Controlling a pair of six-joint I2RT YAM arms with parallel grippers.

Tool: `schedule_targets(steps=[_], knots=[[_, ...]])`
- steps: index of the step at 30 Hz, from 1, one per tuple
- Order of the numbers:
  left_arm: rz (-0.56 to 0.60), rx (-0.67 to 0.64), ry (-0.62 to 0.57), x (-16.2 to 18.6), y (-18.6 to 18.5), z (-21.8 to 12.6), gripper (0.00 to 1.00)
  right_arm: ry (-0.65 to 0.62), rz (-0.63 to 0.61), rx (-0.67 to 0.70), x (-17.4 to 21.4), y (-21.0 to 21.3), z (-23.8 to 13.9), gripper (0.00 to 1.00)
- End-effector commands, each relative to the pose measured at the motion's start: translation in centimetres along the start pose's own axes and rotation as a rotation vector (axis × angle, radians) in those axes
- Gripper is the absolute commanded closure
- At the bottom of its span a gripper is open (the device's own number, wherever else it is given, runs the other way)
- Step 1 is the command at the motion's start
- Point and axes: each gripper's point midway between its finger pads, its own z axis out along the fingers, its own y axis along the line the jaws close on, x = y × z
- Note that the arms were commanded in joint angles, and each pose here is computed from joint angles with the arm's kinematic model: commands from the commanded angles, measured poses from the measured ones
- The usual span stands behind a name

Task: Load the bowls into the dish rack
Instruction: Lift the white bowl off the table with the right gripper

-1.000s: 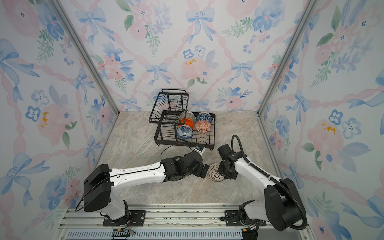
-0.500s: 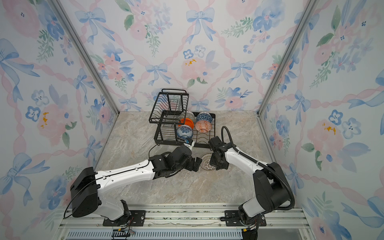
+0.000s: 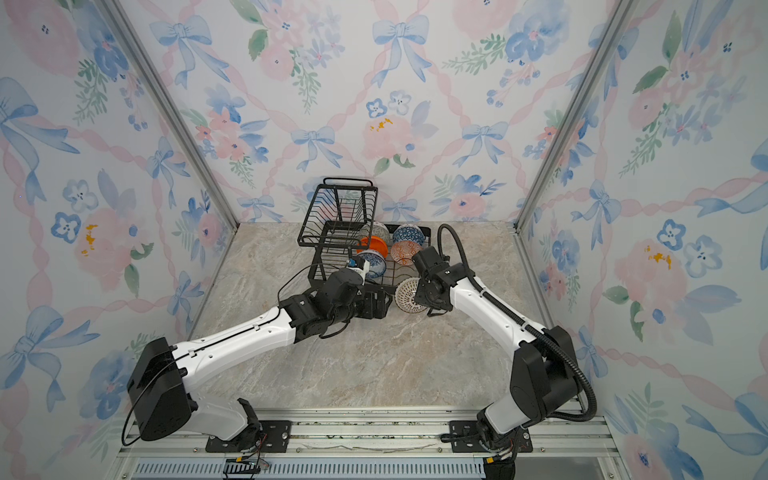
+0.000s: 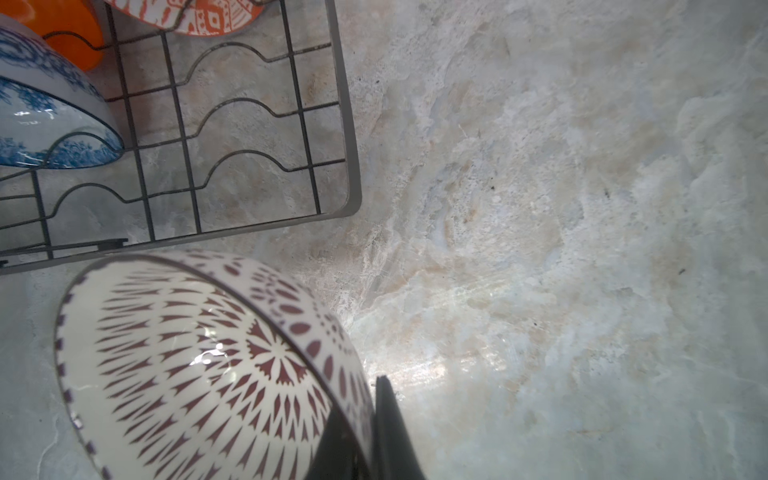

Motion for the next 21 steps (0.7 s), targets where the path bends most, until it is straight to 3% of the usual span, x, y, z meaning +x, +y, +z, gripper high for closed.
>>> schedule_targets(steps=[1, 11, 21], knots=[[-0.086, 0.081, 0.008, -1.7, -1.9, 0.3, 0.1, -0.1, -0.008, -0.03, -2.3, 0.6, -3.2, 0.99], [-0.186, 0.128, 0.031, -3.7, -3.4, 2.3, 0.27, -0.266, 0.004, -0.103, -5.5, 1.8, -7.8, 0.99], [-0.222, 0.146, 0.073, -3.4, -4.0, 4.0, 0.39, -0.325, -0.009, -0.158, -6.3, 2.7, -10.3, 0.98]])
